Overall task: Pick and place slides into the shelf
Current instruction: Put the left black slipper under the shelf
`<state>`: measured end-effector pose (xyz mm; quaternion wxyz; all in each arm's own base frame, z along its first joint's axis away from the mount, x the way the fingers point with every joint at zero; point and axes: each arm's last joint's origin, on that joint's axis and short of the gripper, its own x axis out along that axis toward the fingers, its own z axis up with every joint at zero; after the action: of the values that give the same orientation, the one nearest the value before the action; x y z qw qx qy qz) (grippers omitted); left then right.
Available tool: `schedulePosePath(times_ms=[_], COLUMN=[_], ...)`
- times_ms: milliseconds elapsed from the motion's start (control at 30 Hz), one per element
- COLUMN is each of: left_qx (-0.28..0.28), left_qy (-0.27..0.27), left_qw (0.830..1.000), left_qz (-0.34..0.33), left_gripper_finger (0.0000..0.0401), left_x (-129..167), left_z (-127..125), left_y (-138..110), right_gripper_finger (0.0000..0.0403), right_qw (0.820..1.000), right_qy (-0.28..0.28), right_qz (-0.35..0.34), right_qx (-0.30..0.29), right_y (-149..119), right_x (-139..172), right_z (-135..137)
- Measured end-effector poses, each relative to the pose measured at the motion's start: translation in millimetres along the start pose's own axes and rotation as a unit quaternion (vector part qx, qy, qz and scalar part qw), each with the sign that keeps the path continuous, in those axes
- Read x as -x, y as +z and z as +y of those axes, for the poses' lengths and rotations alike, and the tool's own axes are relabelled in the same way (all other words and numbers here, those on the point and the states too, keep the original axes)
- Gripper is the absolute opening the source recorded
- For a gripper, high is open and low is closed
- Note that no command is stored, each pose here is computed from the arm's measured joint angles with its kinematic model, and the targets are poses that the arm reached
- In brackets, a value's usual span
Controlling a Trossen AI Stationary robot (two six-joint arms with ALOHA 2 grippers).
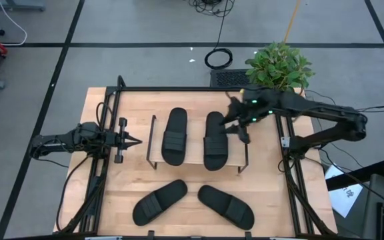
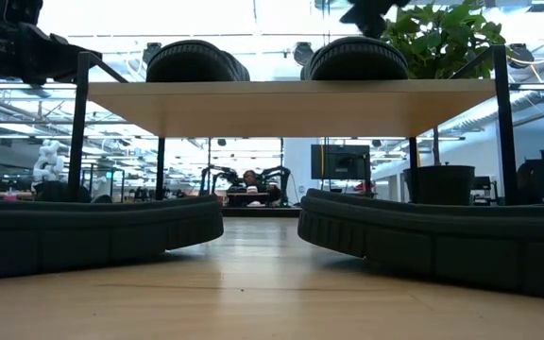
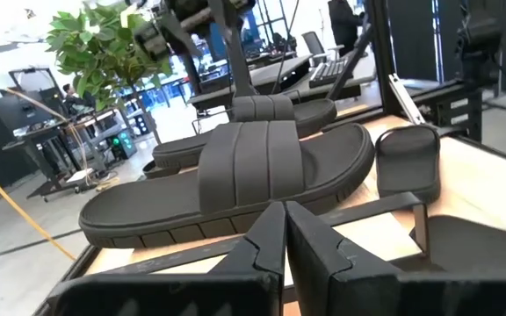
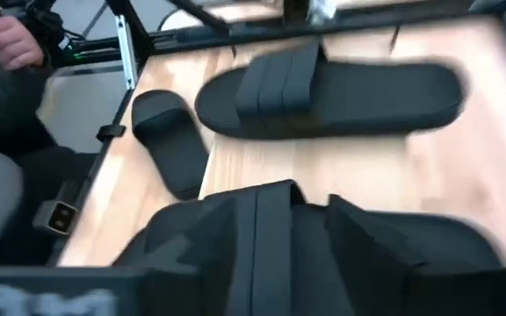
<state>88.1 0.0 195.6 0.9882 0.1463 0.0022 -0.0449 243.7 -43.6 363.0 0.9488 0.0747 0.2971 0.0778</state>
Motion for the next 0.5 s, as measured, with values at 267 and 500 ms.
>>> schedulePosePath(times_ms=[267, 500], left_qx=[0.006, 0.076], left_qy=[-0.007, -0.021], left_qw=[1.000, 0.997], left_qz=[-0.003, -0.020], left_gripper_finger=[0.0019, 0.0019], left_x=[0, 0], left_z=[0, -1], left_y=[0, 3], right_gripper_finger=[0.0011, 0.0003], right_qw=[0.998, 0.997], right_qy=[-0.054, 0.005], right_qz=[-0.013, -0.030], right_qx=[0.039, 0.074], right_y=[-12, -29], right_x=[55, 48], right_z=[19, 46])
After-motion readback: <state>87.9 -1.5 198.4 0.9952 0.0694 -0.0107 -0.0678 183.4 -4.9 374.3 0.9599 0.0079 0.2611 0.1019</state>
